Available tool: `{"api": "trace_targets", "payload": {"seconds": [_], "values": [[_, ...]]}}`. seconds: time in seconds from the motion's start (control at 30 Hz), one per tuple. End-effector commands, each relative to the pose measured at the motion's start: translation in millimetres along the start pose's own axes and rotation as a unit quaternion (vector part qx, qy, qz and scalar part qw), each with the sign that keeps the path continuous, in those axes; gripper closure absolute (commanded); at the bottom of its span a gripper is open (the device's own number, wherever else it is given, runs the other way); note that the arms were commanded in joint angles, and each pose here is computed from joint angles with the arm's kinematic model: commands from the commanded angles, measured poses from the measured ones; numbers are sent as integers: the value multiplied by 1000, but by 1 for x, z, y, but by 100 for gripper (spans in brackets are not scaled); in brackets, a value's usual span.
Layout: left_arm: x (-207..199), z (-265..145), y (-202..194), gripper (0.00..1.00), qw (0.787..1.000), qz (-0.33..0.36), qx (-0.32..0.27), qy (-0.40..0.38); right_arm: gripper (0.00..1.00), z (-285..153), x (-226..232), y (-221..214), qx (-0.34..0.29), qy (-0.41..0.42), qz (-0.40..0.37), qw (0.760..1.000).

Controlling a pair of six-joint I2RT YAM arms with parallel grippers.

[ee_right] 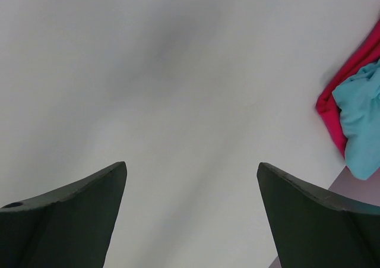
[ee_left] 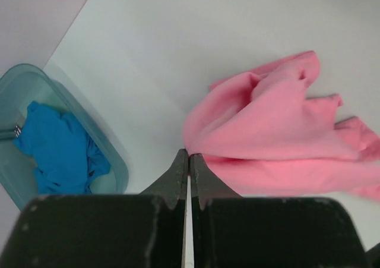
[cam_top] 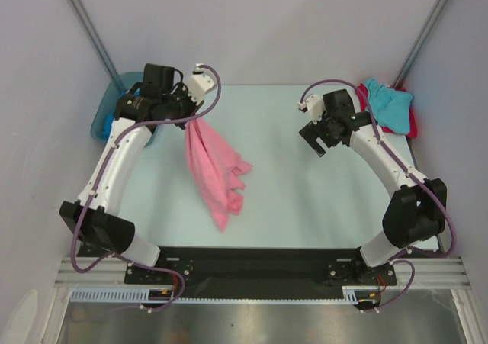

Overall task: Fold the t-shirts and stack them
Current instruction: Move the tshirt to the center of the board

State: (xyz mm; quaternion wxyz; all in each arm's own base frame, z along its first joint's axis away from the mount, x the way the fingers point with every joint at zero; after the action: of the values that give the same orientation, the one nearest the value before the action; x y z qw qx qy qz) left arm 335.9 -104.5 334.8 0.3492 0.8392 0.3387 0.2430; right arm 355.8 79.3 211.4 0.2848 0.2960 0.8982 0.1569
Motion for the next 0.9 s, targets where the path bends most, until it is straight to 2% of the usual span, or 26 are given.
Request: {"api": "trace_targets", "payload": {"seconds": [0.0, 0.13, 0.33, 0.43, 0.47, 0.53, 0.63, 0.67, 0.8, 0.83, 0.87], "values": [[14, 3, 2, 100, 999, 25, 3, 44, 0, 0, -7, 5, -7, -23, 1, 1000], [8, -4, 14, 100, 998, 34, -35, 33, 0, -1, -9, 3, -3, -32, -1, 999], [13, 0, 26, 100, 997, 38, -48, 43, 0, 2, -8, 3, -3, -31, 2, 1000], [19, 4, 35, 100, 995, 12, -66, 72, 0, 4, -8, 4, -5, -33, 7, 999], [26, 2, 51, 100, 989, 2, -103, 103, 0, 4, -8, 4, -6, -34, 7, 999], [43, -1, 60, 100, 974, -53, -131, 175, 0, 5, -10, 4, -7, -41, 12, 999], [61, -4, 90, 100, 946, -90, -179, 257, 0, 7, -12, 5, -5, -47, 15, 999], [60, -3, 98, 100, 941, -91, -188, 268, 0, 7, -13, 6, -5, -49, 15, 999], [70, -26, 154, 100, 892, -79, -282, 343, 0, 7, -13, 7, -5, -48, 18, 999], [75, -15, 156, 100, 887, -69, -264, 373, 0, 7, -13, 7, -6, -48, 20, 999], [70, -14, 167, 100, 882, -64, -270, 380, 0, 7, -12, 8, -7, -47, 19, 999]]}}
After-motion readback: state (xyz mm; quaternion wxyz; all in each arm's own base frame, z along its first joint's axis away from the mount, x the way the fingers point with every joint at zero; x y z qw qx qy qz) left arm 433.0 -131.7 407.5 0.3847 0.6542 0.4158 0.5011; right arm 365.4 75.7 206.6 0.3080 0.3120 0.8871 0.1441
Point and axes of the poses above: each gripper's point midway between its finger pads, its own z axis out along the fingers, its own x axis along the line the jaws close on, y = z × x, the point moved 5 cm from there along -z, back along the fingers, and after that the axes turned 9 degrees about -z, right-handed, at the moved point
